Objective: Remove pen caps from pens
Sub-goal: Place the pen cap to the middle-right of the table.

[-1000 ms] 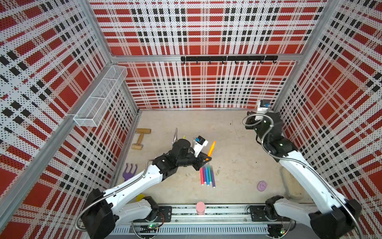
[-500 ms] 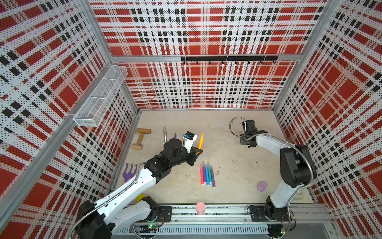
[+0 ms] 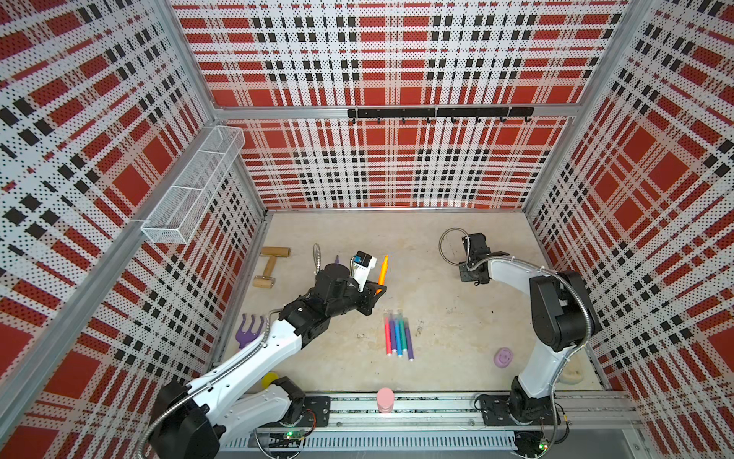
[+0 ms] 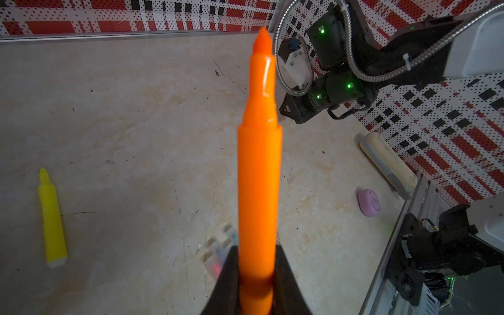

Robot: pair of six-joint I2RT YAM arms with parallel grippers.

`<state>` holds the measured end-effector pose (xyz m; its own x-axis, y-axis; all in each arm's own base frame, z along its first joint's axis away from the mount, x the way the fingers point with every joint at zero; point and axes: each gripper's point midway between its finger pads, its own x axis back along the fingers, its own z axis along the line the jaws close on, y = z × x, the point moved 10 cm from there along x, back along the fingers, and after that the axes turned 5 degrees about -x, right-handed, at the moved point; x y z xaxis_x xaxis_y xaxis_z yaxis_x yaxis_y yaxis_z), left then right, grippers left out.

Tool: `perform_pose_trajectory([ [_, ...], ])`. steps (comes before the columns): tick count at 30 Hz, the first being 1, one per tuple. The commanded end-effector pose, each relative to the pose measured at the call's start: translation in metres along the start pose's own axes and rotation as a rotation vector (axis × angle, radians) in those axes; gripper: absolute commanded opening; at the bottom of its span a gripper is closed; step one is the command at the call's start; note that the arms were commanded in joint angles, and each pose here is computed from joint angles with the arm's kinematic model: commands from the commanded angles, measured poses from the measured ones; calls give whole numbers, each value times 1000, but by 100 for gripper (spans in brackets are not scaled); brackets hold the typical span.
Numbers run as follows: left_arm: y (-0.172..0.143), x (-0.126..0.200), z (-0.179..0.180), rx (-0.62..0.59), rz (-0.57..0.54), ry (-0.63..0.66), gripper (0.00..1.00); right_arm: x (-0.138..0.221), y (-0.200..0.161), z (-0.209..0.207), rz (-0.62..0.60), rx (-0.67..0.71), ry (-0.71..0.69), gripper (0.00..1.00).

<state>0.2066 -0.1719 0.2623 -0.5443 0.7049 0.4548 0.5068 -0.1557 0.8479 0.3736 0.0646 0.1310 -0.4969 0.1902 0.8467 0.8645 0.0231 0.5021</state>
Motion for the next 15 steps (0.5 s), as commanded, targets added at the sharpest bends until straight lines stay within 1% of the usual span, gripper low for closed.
perform_pose_trajectory([
  [1, 4, 3, 0, -1, -19, -8, 0, -4, 10, 0, -34, -2, -9, 8],
  [7, 6, 5, 1, -1, -25, -10, 0, -8, 7, 1, -16, 5, -4, 12],
  [12, 6, 6, 1, -1, -26, -12, 0, -13, 4, 5, 3, 11, 28, 15],
  [15, 6, 5, 2, 0, -21, -10, 0, -16, 1, 5, 17, 14, 19, 16],
])
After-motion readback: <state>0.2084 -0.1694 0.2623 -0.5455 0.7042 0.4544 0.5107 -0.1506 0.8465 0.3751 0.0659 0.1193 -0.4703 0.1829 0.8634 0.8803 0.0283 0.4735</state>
